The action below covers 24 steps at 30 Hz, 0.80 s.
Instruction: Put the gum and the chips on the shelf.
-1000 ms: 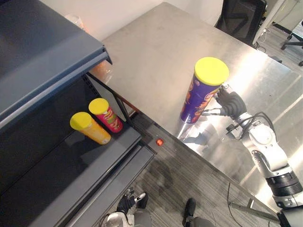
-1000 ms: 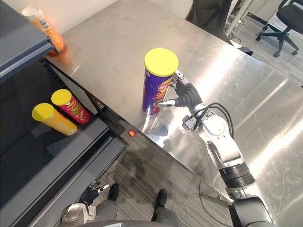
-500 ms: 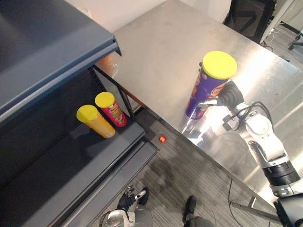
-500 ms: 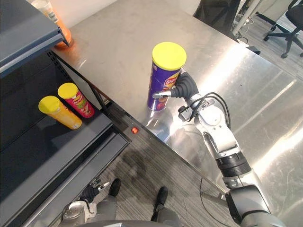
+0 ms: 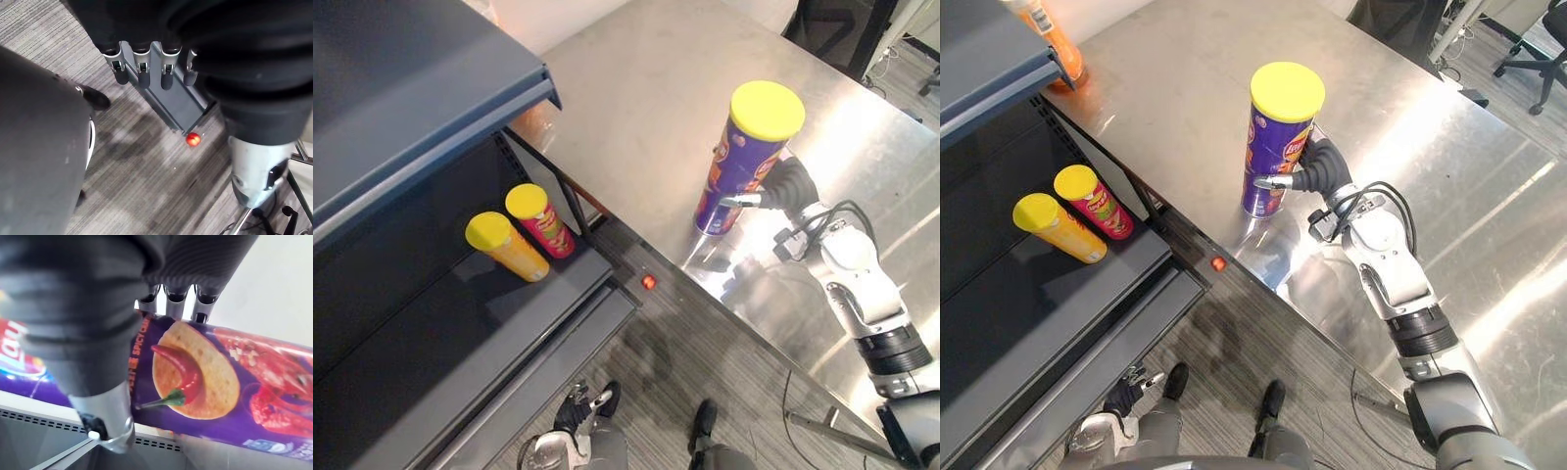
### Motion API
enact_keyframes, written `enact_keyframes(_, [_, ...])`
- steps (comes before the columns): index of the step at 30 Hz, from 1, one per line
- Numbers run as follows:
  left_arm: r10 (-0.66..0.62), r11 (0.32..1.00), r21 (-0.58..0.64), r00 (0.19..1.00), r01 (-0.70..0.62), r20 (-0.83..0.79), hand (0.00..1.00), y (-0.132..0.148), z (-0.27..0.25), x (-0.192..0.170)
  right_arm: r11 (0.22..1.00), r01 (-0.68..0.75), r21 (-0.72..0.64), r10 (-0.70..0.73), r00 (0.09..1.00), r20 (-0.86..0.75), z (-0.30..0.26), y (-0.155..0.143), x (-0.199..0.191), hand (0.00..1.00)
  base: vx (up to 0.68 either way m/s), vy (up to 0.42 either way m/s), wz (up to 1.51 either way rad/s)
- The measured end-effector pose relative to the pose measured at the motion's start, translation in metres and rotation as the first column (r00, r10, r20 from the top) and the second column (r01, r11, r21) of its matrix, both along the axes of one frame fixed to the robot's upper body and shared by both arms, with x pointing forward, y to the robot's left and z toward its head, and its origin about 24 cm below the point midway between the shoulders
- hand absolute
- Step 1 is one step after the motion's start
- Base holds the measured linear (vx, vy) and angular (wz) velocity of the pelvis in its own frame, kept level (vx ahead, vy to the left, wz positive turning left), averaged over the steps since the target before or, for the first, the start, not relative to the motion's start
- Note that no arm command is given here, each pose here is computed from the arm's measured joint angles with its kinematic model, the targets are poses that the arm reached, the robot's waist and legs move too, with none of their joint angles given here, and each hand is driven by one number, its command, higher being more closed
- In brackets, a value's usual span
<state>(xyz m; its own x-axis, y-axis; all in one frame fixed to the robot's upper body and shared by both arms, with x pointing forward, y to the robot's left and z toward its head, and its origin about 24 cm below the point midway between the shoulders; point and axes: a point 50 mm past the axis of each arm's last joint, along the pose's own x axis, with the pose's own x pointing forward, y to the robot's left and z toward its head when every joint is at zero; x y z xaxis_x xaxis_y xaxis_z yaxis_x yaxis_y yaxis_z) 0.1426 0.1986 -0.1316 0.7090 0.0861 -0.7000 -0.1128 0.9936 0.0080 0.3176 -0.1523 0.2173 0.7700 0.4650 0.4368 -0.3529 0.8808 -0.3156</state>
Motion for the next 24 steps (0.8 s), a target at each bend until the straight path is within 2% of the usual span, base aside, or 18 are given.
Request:
enact_keyframes(18, [0.05, 0.999, 0.01, 0.999, -0.05, 0.001, 0.0, 0.005, 0.001, 0.0, 0.997, 0.021, 0.069, -0.023, 0.999, 0.033, 0.008, 0.006, 0.002, 1.0, 0.0, 0.002, -0.04])
enact_keyframes(24, [0.079, 0.997, 0.013, 0.997, -0.079, -0.002, 0.0, 0.009, 0.0, -0.002, 0.994, 0.025, 0.103, -0.048, 0.972, 0.23, 0.074, -0.007, -0.003, 1.0, 0.0, 0.002, -0.02])
